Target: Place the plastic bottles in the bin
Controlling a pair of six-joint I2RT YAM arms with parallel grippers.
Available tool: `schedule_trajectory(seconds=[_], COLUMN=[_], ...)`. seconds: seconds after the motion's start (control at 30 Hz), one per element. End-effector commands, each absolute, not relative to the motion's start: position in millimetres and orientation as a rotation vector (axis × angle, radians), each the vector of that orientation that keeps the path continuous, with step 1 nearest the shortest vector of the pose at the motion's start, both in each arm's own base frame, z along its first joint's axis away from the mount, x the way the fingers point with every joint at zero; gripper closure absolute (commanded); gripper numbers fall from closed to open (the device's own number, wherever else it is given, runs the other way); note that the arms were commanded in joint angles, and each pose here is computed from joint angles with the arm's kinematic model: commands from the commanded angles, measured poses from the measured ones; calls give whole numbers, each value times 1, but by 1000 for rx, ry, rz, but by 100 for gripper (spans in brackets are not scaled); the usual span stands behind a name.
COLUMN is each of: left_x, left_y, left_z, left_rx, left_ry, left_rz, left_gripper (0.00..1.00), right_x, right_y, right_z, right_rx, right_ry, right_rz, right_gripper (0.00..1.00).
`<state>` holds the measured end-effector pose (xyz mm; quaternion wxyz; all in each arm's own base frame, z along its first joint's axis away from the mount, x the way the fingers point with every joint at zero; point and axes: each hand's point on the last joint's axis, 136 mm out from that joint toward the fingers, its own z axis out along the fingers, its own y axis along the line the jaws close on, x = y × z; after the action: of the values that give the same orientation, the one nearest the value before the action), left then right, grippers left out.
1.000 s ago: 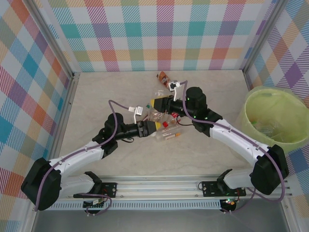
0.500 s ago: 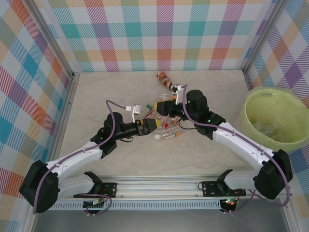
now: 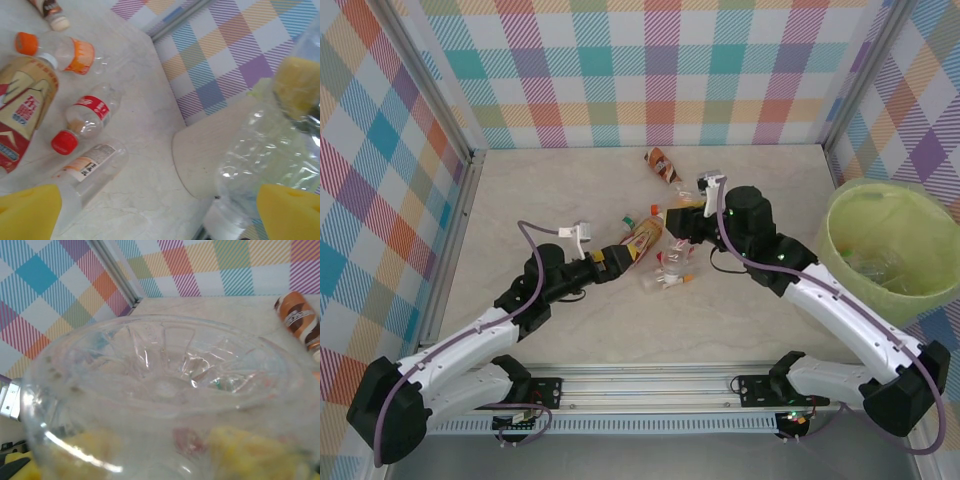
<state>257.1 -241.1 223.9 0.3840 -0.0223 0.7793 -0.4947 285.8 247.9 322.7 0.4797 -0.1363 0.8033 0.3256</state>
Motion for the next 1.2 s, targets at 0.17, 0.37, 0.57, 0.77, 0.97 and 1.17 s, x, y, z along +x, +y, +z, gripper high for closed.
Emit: schedule_trajectory(seconds=[0.17, 0.37, 0.57, 0.77, 0.97, 1.17], left_x=[265, 270, 272, 275, 276, 276], left_y=[-216, -199, -194, -191, -191, -188], left_z=[202, 185, 178, 172, 167, 163], left_rx=[-164, -274, -319, -347, -352, -363], left_ry=[2021, 2049, 2060, 2072, 2087, 2088], left_rz=[-1096, -1005, -973, -947, -938, -916], left_gripper=[0, 0, 0, 0, 0, 0], right_x=[282, 269, 265, 261, 253, 239], right_y=[188, 151, 105, 76, 40, -7], right_z=[377, 415, 441, 476, 514, 533], right_rx=[-299, -264, -204, -168, -81, 57], right_ry=[1832, 1742, 1667, 1526, 1401, 1368], right_rz=[481, 327, 72, -122, -293, -427], right_gripper=[59, 59, 60, 60, 61, 61])
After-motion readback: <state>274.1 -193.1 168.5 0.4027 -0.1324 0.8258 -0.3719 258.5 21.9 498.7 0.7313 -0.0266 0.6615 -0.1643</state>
